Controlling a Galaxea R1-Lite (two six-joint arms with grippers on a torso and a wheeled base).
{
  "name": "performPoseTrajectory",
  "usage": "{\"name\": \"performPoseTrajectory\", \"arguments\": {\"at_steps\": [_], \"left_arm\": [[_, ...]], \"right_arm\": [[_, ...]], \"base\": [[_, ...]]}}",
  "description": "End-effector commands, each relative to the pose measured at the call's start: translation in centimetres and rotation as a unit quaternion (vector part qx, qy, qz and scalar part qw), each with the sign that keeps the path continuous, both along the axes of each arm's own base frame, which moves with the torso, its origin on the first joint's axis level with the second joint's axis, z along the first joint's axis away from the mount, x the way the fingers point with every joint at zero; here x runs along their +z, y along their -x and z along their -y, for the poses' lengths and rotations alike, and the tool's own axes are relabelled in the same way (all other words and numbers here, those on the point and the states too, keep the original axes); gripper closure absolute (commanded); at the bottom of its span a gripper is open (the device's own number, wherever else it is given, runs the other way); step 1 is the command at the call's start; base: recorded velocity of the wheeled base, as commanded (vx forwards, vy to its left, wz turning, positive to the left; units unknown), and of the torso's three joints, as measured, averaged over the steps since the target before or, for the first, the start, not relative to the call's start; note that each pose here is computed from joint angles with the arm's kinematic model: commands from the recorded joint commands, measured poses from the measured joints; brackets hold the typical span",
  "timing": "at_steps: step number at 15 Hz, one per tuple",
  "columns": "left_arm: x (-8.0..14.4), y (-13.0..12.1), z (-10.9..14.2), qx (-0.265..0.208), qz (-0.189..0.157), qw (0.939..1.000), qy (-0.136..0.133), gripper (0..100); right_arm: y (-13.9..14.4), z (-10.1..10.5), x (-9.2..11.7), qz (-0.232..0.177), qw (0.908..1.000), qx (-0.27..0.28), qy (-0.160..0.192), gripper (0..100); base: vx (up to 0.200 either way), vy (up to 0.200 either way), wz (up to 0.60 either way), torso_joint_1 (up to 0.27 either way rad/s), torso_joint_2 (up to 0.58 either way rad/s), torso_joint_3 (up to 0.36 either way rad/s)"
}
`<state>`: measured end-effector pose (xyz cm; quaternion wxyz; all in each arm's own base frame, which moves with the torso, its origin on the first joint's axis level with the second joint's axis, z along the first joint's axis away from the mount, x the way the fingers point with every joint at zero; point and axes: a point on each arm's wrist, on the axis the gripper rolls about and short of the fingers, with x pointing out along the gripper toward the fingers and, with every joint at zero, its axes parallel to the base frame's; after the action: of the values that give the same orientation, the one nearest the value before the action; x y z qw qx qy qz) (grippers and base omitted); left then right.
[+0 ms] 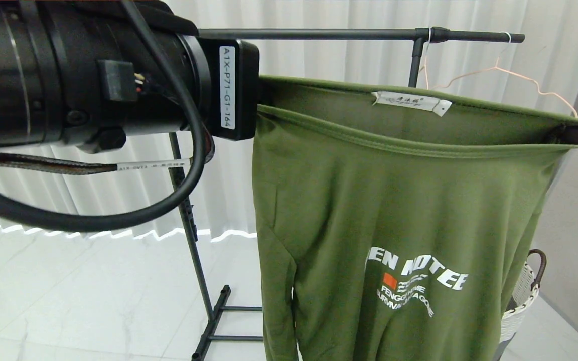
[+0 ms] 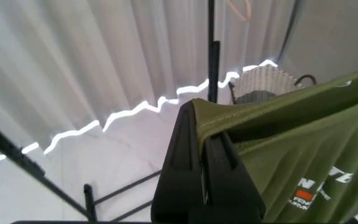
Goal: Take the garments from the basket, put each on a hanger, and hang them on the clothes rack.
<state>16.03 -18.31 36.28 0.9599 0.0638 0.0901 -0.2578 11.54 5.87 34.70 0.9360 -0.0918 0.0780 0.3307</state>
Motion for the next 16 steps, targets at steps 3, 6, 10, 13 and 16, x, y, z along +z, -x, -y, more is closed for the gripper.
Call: {"name": "performPoseTrajectory", "arguments": {"at_steps": [3, 6, 10, 13, 16], "left_arm": [[0.6, -2.7, 0.9, -0.005, 0.012, 0.9999, -0.006, 100], [1.0, -4.5, 2.9, -0.006, 0.019, 0.9998, 0.003, 100], [0.5, -5.0, 3.6, -0.009, 0.012, 0.9999, -0.002, 100], [0.5, -4.9, 3.4, -0.009, 0.011, 0.9999, -0.001, 100], [0.8, -3.2, 1.9, -0.010, -0.004, 0.9999, -0.010, 100]], "right_arm": [[2.4, 1.3, 1.4, -0.040, 0.9991, 0.011, 0.009, 100], [4.8, 1.6, 0.9, -0.075, 0.9932, 0.089, 0.012, 100], [6.6, 1.4, 0.5, -0.089, 0.9807, 0.173, 0.019, 100], [6.5, 1.3, 0.4, -0.091, 0.9825, 0.161, 0.023, 100], [5.0, 0.9, 0.4, -0.086, 0.9919, 0.082, 0.043, 100]], "base": [[0.000, 0.000, 0.00, 0.000, 0.00, 0.000], [0.000, 0.000, 0.00, 0.000, 0.00, 0.000], [0.000, 0.000, 0.00, 0.000, 0.00, 0.000], [0.000, 0.000, 0.00, 0.000, 0.00, 0.000], [0.000, 0.000, 0.00, 0.000, 0.00, 0.000]]}}
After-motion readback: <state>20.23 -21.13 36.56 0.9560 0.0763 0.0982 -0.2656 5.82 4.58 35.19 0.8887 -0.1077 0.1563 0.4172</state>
